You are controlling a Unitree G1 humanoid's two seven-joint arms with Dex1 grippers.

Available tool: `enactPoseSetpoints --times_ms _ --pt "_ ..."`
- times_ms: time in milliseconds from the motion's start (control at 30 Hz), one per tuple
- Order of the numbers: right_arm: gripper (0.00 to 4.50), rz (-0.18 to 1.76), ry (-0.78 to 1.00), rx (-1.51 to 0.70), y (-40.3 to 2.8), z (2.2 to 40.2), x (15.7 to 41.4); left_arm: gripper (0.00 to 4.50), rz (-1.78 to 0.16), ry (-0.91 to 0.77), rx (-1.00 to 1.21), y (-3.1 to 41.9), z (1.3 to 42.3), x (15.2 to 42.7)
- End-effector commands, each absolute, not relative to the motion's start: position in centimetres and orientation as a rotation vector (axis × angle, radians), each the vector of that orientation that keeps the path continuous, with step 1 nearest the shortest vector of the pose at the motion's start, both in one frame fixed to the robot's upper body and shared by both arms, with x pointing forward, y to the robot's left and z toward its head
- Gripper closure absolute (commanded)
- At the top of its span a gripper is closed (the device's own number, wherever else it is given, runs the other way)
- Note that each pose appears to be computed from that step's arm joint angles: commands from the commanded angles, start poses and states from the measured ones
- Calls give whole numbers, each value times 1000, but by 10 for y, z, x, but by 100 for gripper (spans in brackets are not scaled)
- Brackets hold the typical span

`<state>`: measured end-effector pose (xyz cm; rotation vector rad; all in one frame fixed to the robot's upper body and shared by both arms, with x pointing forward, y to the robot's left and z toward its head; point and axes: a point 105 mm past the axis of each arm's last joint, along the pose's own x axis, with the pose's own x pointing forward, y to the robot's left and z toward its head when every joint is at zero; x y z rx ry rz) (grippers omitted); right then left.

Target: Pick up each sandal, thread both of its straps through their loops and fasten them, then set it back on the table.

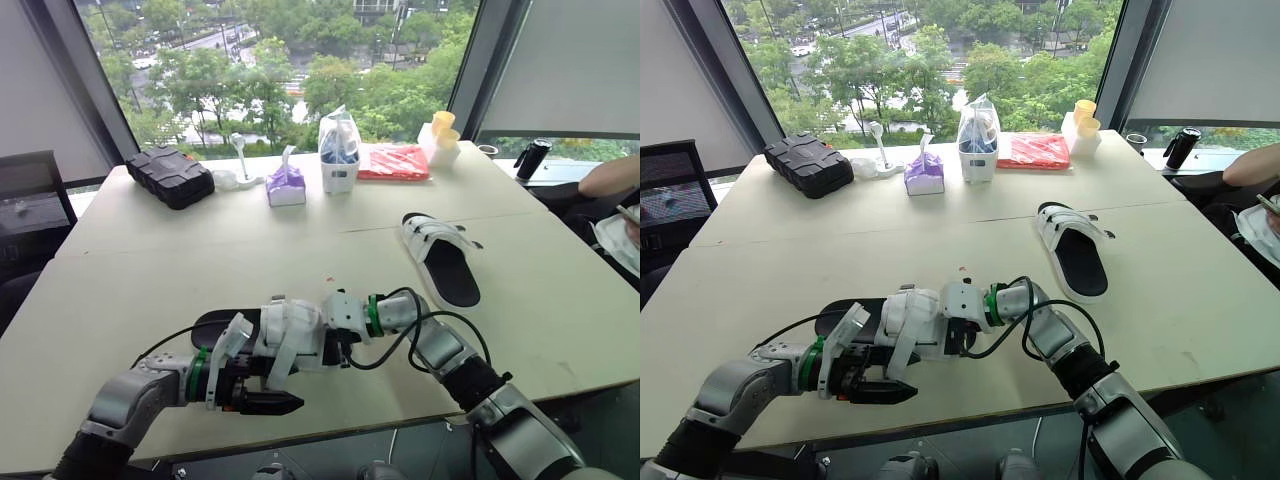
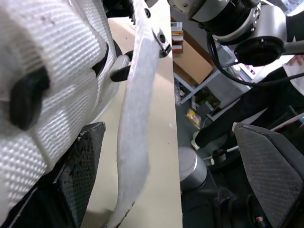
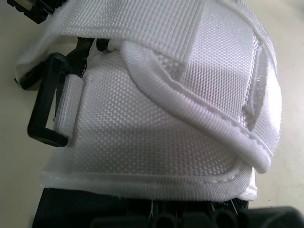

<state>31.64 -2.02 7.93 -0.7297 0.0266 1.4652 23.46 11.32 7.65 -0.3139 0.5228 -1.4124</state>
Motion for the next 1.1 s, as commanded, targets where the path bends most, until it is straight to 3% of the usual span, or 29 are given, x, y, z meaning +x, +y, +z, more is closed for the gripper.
enactPoseSetpoints --times_ms 33,167,467,800,1100 --pt "450 1466 252 -766 -39 32 311 2 -1426 372 -282 113 109 246" --pt "450 1465 251 -767 -39 33 312 2 -1441 381 -294 114 110 242" --pt "450 1466 251 -768 -38 32 312 434 -1488 421 -304 116 111 229" --pt "450 1466 251 -772 -39 32 312 443 -1493 433 -286 119 118 236" --pt "450 1465 250 -774 -38 32 311 443 -1296 225 -435 99 142 299"
